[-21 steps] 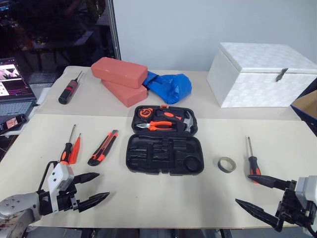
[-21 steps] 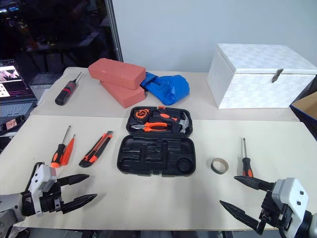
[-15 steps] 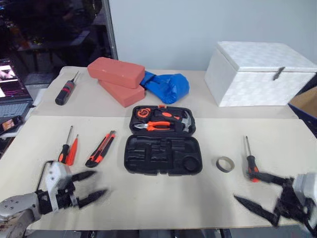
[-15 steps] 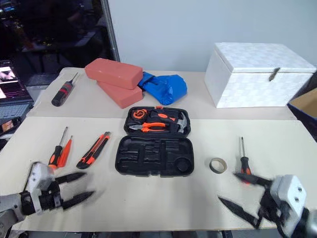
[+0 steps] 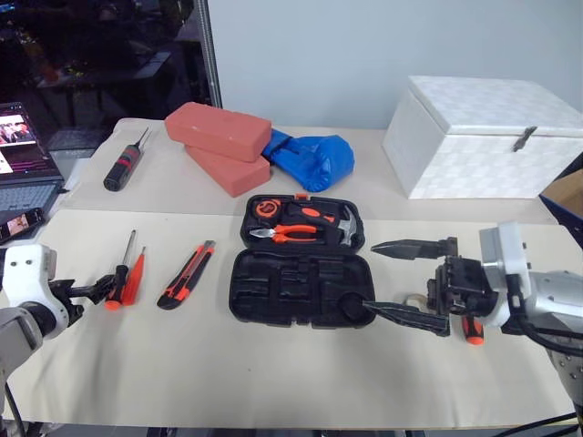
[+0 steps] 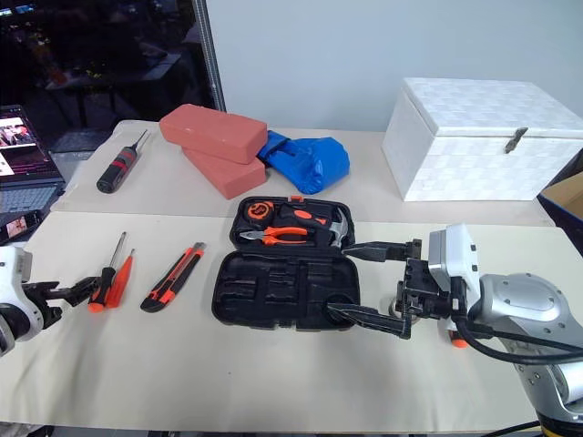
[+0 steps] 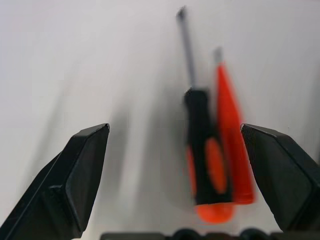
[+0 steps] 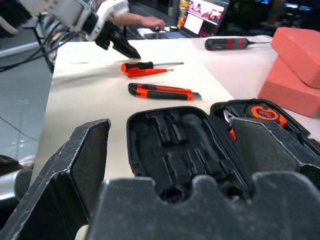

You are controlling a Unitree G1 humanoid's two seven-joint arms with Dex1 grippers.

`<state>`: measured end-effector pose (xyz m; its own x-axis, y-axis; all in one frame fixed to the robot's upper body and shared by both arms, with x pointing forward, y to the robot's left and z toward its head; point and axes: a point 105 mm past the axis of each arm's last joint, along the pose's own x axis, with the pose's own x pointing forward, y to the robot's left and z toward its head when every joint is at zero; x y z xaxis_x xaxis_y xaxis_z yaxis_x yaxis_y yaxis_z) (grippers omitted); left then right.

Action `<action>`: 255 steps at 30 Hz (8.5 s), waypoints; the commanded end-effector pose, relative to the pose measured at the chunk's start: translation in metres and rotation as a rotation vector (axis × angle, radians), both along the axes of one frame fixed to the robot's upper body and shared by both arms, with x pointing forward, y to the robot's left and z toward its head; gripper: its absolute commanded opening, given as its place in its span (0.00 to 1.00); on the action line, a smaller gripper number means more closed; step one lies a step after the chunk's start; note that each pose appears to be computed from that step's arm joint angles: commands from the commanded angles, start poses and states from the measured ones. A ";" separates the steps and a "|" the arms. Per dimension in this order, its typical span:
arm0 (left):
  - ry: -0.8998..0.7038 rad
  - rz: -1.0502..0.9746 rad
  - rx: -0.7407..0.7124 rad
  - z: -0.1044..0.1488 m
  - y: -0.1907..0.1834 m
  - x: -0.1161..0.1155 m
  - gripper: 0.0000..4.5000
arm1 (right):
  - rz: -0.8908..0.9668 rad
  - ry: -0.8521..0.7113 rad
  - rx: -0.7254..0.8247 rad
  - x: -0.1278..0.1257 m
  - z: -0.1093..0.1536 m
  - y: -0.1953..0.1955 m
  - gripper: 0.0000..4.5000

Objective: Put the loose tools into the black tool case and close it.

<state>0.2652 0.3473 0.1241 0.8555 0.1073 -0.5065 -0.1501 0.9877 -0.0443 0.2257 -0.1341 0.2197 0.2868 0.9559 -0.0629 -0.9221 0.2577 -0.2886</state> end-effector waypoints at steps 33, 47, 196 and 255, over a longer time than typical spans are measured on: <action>-0.041 -1.622 0.547 0.046 -0.271 0.099 0.14 | -0.477 0.008 -0.080 -0.048 -0.020 -0.073 1.00; 0.082 -1.676 0.695 0.014 -0.251 0.107 0.14 | -0.500 -0.005 -0.099 -0.046 -0.016 -0.072 1.00; -0.121 -0.013 0.085 -0.032 -0.046 0.022 0.70 | 0.054 -0.029 -0.056 0.018 -0.009 0.036 1.00; -0.296 -1.655 0.114 0.057 -0.239 0.072 0.52 | -0.452 -0.002 -0.122 -0.063 -0.026 -0.030 1.00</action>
<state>0.3399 0.1101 0.1528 0.1375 -0.8752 -0.4638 0.9783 0.0469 0.2017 0.1652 -0.1680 0.1898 0.6878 0.7037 -0.1784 -0.7161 0.6172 -0.3260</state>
